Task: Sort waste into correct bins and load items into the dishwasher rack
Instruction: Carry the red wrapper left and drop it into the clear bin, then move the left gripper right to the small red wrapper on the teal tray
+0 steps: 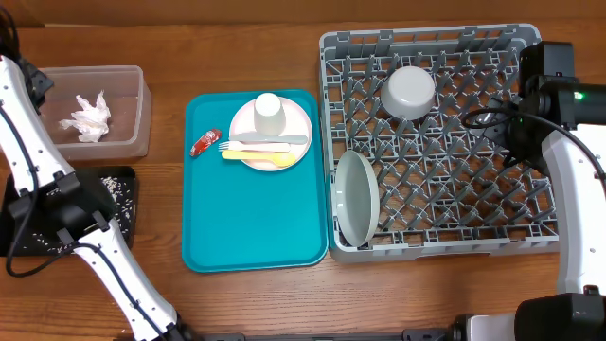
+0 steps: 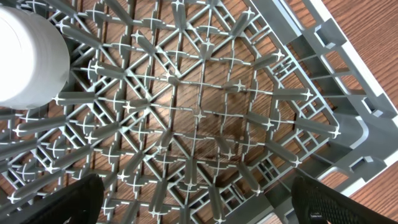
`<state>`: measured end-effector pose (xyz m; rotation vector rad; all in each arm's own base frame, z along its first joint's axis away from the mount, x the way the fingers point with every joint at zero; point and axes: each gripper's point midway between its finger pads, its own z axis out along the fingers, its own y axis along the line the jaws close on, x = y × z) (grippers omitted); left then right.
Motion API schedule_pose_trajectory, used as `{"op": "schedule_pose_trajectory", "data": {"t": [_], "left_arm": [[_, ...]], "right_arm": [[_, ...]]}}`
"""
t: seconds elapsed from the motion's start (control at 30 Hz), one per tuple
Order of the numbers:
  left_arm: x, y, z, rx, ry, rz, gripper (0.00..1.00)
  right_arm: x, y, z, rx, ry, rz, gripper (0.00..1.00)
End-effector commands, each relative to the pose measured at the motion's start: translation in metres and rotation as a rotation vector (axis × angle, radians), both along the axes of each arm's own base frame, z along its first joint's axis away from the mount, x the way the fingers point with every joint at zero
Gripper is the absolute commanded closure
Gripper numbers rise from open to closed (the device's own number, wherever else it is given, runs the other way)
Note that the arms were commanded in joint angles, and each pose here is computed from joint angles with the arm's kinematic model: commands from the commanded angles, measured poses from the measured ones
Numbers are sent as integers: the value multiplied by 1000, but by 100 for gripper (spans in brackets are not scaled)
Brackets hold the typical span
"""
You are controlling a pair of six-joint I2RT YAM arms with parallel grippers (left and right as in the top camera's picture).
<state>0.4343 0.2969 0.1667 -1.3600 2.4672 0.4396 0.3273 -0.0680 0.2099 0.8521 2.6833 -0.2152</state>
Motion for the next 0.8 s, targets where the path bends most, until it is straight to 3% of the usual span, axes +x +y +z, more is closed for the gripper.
{"op": "schedule_pose_trajectory", "data": {"t": [0.0,0.07,0.23,0.37,0.63,0.77], "left_arm": [[-5,11,-8,4,23,4,84],[-5,14,-8,0,9,11,81],[0,7,-11,-90,-39,-28,41],[7,-7,-7,-159,-85,-79,28],[28,-58,73,-190,-300,-227,27],[37,-117,129,-262,-452,-380,16]], "right_arm": [[3,0,5,0,-22,-1,0],[3,0,5,0,-22,-1,0],[3,0,5,0,-22,-1,0],[3,0,5,0,-22,-1,0],[3,0,5,0,-22,-1,0],[3,0,5,0,-22,-1,0]]}}
